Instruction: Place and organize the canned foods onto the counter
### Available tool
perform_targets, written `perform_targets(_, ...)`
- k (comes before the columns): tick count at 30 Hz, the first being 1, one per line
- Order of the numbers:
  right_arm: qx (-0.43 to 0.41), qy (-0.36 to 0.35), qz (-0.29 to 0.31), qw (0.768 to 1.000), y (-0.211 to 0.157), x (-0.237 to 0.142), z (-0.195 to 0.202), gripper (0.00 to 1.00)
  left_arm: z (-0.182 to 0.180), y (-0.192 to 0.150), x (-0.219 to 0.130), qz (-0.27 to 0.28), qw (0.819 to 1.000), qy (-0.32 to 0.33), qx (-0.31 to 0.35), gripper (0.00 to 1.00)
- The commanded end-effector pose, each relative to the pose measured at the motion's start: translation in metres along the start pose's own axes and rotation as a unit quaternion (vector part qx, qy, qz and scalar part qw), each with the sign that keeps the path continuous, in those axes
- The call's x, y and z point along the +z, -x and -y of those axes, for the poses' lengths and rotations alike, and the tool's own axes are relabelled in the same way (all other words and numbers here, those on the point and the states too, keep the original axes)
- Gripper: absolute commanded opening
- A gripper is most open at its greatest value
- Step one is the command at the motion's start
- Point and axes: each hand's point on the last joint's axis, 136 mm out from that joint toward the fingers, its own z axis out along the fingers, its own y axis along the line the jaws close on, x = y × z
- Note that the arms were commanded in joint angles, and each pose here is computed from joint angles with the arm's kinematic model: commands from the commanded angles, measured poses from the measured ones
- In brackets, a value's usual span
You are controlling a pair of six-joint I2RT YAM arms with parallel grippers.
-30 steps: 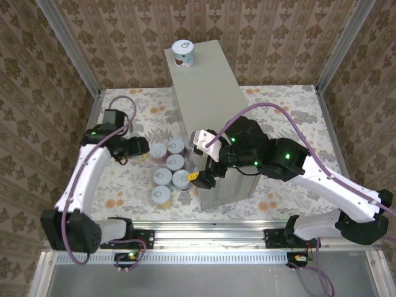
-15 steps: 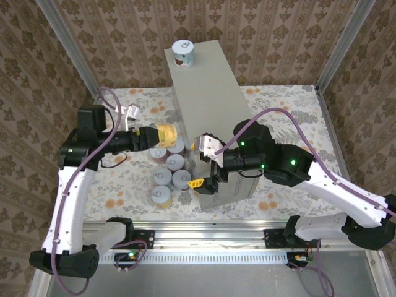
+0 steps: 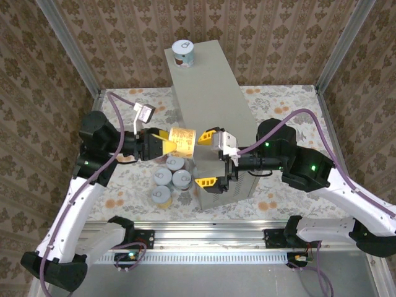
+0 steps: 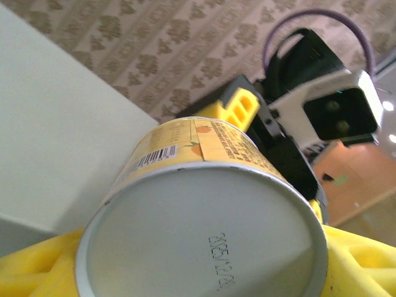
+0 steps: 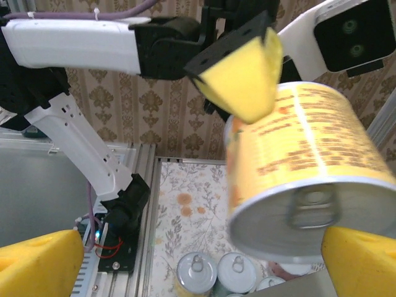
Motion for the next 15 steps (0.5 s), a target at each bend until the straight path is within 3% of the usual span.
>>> perform_targets(1, 0.008, -0.002, 0.019, 1.0, 0.01, 0.0, 0.003, 1.0, 0.045, -0.004, 0.003, -0.02, 0.994, -0.056, 0.088, 0.0)
perform_targets(15, 0.028, -0.093, 0.051, 0.994, 0.018, -0.01, 0.039, 1.0, 0.047, -0.007, 0.012, -0.015, 0.992, -0.068, 0.109, 0.0)
